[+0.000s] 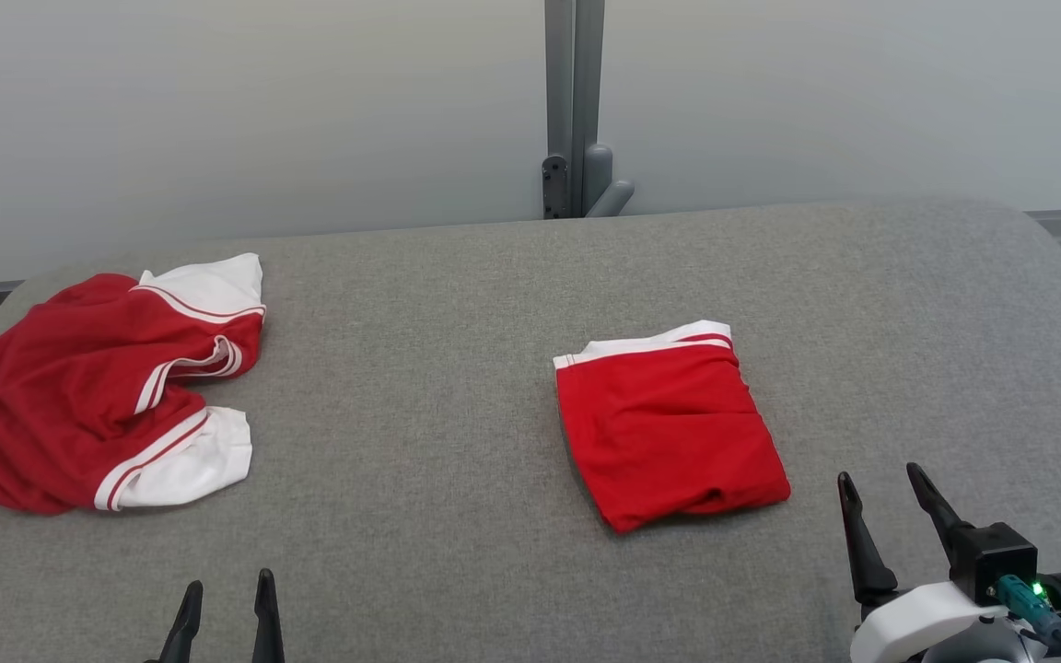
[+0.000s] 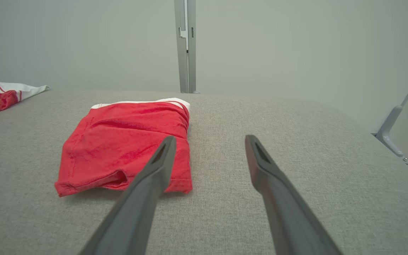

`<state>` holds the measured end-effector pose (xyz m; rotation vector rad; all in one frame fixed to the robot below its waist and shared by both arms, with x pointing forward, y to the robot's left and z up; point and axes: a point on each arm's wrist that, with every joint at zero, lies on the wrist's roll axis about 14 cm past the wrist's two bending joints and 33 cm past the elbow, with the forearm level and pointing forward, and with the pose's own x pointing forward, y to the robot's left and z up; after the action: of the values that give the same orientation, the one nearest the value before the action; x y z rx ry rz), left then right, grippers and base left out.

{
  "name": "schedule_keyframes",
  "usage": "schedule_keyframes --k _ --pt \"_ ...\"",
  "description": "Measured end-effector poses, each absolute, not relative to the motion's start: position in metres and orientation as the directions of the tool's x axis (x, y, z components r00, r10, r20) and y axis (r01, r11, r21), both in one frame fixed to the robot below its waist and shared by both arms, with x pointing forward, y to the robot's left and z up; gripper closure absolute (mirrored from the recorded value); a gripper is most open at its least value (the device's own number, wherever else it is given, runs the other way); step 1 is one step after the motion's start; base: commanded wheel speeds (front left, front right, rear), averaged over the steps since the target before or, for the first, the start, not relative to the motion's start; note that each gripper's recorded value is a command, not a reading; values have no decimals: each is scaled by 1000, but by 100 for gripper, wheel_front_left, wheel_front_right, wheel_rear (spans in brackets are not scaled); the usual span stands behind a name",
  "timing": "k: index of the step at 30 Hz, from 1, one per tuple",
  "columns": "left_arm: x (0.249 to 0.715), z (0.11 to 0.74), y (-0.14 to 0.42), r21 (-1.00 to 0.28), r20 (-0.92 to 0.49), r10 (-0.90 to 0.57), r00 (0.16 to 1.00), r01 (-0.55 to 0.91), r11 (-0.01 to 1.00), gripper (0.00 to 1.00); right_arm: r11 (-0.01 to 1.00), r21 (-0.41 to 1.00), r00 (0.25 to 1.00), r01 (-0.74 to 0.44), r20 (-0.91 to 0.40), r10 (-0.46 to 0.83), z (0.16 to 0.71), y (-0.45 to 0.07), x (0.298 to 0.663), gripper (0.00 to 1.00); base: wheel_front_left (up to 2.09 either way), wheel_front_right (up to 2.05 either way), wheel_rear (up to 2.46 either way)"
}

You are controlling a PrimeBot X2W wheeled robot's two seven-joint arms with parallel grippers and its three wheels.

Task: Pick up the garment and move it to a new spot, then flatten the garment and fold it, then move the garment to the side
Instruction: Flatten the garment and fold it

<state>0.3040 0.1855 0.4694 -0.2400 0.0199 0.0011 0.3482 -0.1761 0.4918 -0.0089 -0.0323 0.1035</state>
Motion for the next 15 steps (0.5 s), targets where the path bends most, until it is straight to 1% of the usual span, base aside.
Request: schedule_keyframes --k 8,15 --pt "309 463 184 -239 -43 -11 999 1 971 0 996 -10 995 -92 42 92 496 -178 362 0 0 0 0" --pt "307 460 189 -250 -54 5 999 -18 968 0 995 -14 994 -101 36 102 495 -175 368 0 0 0 0"
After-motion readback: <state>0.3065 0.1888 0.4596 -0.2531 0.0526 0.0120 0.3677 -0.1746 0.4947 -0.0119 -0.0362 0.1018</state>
